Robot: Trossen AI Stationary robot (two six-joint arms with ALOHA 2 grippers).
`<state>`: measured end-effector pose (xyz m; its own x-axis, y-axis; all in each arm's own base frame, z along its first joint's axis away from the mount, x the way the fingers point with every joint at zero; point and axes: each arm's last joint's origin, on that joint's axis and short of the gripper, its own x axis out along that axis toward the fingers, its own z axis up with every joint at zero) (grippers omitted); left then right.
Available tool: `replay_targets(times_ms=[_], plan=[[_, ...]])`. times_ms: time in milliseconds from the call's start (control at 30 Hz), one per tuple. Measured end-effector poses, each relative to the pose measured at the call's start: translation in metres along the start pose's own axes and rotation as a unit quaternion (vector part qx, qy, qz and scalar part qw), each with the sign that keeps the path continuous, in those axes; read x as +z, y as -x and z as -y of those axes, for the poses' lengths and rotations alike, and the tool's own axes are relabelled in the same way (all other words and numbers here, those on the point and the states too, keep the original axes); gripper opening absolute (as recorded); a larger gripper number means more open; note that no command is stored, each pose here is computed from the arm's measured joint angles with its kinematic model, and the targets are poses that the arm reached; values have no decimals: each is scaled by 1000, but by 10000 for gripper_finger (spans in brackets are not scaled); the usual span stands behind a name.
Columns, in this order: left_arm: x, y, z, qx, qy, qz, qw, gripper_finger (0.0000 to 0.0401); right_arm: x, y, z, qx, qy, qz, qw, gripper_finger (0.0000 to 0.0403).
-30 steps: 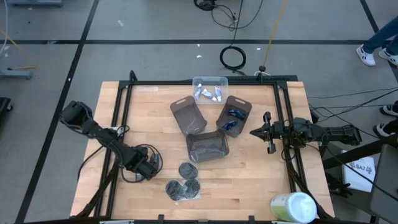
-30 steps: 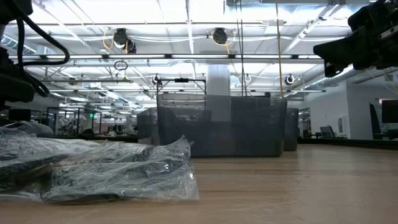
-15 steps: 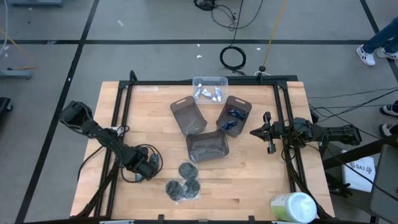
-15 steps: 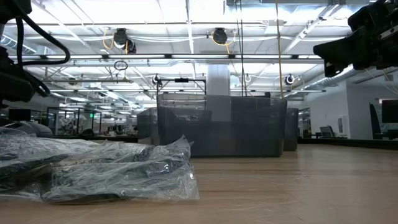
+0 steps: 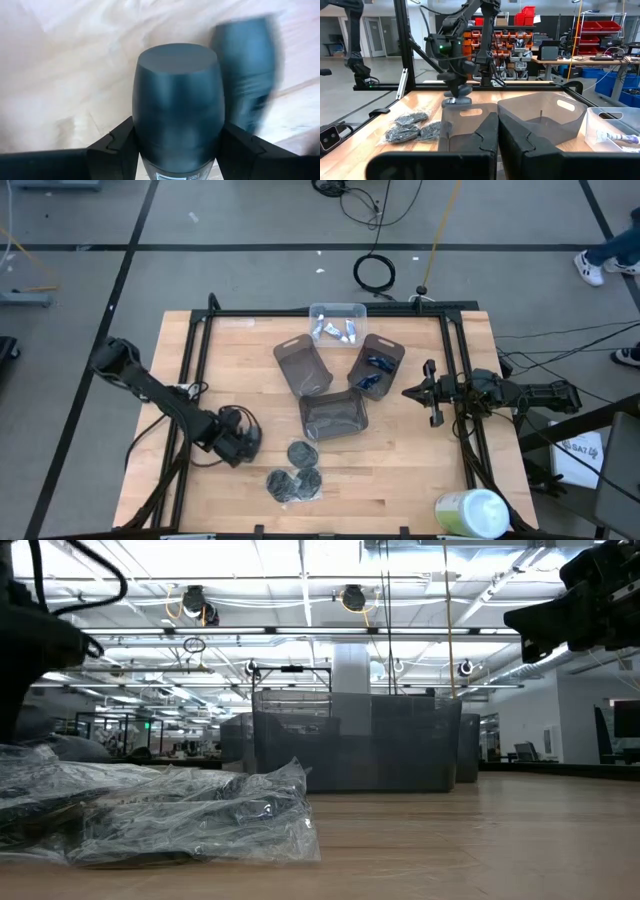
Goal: Pick & Place Travel size toiletries
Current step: Put the left gray deodorant into the top left black transparent bin
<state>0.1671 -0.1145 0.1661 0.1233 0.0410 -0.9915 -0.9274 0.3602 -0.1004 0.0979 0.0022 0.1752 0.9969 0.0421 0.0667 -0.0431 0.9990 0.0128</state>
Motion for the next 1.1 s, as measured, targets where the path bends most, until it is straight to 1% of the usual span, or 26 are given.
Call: replay_targets(times_ms=[167,267,433,533,667,733,833,967,1100], plan=[[7,18,-4,-58,-24,57,996,195,0,0,0,0,0,0,1000,4],[12,28,-8,-88,-47,109,989,195,0,0,0,0,0,0,1000,4],[21,44,-13,-129,-89,211,965,200,0,0,0,0,0,0,1000,4],[25,51,-16,-140,-112,257,950,195,0,0,0,0,0,0,1000,4],[28,58,-19,-141,-135,302,933,195,0,0,0,0,0,0,1000,4],[31,60,-20,-140,-138,318,927,195,0,0,0,0,0,0,1000,4],[34,60,-18,-137,-146,325,924,195,0,0,0,0,0,0,1000,4],[37,47,-10,-170,-166,326,915,195,0,0,0,0,0,0,1000,4],[41,30,-4,-213,-198,325,900,195,0,0,0,0,0,0,1000,4]])
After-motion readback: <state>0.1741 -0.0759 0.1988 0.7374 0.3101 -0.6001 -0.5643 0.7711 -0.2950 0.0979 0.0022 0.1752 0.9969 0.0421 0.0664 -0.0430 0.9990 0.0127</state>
